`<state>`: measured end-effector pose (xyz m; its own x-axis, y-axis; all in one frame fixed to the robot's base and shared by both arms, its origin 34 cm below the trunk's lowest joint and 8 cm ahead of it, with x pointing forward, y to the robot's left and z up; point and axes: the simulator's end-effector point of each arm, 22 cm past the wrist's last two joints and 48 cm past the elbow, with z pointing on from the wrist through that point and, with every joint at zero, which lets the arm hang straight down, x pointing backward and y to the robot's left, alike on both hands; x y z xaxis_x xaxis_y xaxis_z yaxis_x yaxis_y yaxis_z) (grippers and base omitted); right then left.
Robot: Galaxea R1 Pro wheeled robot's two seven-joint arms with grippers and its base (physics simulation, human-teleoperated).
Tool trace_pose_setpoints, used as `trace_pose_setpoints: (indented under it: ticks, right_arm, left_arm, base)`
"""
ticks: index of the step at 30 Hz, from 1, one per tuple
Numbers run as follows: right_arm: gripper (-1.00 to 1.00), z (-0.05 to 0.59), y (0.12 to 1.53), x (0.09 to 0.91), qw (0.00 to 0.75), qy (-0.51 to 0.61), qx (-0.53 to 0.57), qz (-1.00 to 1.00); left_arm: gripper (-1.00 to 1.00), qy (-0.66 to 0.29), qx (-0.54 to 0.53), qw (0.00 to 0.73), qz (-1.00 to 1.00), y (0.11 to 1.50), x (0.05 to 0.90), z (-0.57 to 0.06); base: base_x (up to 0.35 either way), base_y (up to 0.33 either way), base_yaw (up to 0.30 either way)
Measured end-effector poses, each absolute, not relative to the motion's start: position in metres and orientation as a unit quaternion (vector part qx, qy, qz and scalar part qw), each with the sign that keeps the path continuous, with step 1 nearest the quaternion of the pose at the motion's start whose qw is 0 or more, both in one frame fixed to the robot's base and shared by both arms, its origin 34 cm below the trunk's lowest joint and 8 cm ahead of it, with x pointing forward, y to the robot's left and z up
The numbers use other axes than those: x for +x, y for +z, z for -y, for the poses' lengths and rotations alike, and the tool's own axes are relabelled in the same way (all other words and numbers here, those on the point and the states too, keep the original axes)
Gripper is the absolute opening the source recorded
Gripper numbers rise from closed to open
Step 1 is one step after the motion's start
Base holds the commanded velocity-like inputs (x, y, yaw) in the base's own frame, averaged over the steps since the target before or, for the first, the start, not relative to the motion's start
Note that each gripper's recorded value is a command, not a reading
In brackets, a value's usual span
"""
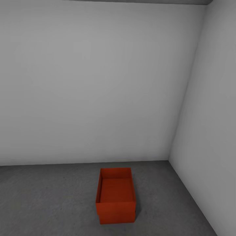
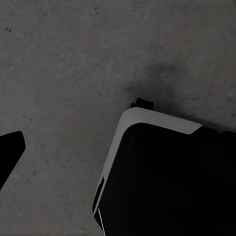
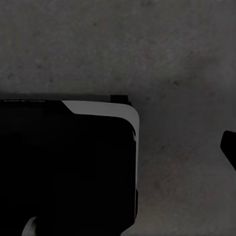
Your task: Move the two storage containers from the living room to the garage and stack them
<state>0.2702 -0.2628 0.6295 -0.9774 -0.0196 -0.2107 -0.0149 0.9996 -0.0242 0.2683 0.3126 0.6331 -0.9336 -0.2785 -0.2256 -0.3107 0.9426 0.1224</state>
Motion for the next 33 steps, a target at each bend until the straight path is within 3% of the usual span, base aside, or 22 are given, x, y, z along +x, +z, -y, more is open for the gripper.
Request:
trace_pose_setpoints:
  ticks: [33]
  right_arm:
    - [1.0, 0.2609, 0.6318, 0.2755, 0.114, -0.006, -0.01, -0.993]
  left_arm:
    - [1.0, 0.077, -0.15, 0.11, -0.98, 0.6355, 0.2739, -0.3128]
  base:
    - [0.0, 0.0, 0.0]
